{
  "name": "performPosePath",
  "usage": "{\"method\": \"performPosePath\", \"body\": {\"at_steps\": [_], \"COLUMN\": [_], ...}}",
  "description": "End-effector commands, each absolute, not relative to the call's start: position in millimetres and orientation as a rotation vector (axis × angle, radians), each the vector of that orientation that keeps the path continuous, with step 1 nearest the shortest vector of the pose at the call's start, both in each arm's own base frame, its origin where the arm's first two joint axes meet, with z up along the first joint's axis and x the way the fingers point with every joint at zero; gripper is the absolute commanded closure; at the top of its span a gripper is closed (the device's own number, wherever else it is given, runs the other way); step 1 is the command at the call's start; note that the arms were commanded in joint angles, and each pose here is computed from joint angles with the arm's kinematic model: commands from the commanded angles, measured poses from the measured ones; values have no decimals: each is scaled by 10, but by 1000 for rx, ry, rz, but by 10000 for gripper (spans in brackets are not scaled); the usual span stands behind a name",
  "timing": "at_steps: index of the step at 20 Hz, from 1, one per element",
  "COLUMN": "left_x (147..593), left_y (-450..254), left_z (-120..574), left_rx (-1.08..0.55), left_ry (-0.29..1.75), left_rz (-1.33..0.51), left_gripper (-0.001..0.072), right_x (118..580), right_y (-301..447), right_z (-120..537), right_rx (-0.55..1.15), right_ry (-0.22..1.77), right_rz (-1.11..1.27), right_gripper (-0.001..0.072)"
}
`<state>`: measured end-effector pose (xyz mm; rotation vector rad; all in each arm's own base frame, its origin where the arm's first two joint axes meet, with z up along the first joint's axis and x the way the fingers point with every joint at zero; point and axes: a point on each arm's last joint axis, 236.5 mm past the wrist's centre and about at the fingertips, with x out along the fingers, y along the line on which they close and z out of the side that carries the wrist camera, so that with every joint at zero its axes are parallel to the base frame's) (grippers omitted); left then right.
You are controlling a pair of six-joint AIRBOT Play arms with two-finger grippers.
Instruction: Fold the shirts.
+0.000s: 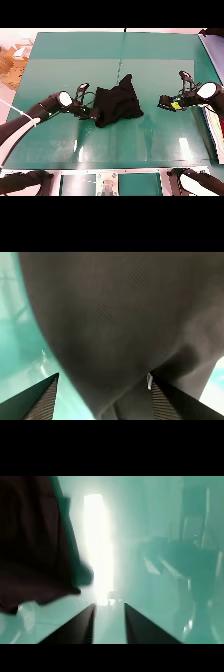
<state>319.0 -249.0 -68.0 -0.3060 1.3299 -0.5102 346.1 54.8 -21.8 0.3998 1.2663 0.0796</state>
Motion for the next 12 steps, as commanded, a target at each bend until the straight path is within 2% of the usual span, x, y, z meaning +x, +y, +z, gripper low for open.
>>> {"method": "performPosePath", "body": {"at_steps": [1, 7, 12], "left_x": [3452, 4108, 4262], "left_y": [-2418, -1881, -2105], "left_z": [-596, -334, -695], "left_rx": [-342, -439, -572], "left_ry": [1261, 1118, 1128], "left_rz": [-486, -361, -375], "left_gripper": [64, 65, 65], "right_x": [3712, 4206, 4242], "right_y": [730, 1043, 1268], "right_z": [-451, -806, -1062], "right_rx": [479, 623, 711], "right_ry": [1289, 1326, 1373], "right_rz": [171, 297, 378], "right_gripper": [379, 381, 381]}}
